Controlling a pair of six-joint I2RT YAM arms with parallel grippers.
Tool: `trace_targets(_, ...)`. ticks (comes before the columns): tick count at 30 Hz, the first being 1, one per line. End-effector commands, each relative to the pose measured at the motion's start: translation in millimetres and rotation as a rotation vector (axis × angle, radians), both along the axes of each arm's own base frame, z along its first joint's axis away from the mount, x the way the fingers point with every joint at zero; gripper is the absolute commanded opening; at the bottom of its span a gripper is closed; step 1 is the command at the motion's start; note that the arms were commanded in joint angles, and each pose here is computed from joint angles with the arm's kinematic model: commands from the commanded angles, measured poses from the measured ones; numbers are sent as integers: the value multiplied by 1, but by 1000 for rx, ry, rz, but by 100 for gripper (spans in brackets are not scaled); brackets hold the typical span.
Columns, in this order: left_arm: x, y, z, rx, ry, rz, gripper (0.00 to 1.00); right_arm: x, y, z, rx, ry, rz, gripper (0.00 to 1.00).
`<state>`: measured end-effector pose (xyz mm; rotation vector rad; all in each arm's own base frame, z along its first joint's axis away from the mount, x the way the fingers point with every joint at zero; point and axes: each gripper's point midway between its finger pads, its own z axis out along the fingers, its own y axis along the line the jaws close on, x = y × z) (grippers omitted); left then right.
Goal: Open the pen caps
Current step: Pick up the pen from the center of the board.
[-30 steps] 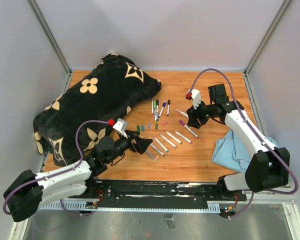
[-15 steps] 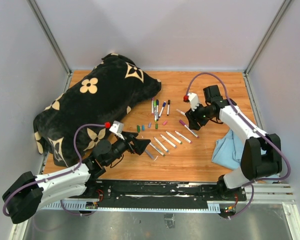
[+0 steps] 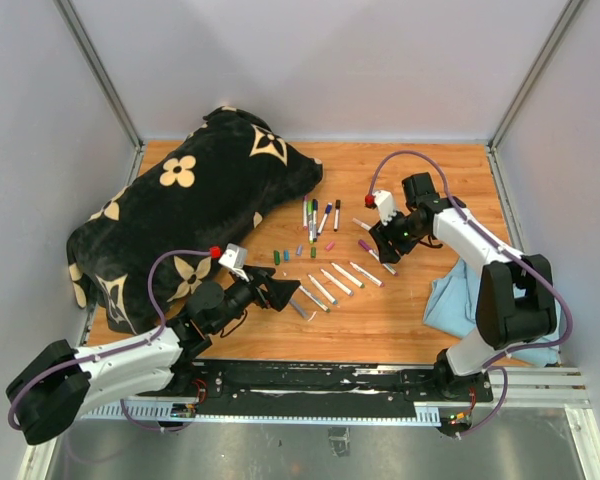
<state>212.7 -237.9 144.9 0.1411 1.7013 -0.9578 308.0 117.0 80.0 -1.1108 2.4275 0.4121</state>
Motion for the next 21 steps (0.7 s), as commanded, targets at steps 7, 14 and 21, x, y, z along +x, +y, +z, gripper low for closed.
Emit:
trace_targets(7, 2, 0, 6, -27, -15, 15, 99, 2, -4, -6, -18, 37, -31, 57)
trace_targets(14, 3, 1, 6, -27, -13, 20, 99, 2, -4, -7, -21, 43, -34, 57)
trace_targets(21, 4, 0, 5, -25, -9, 21, 99, 3, -3, -11, -29, 52, -43, 57)
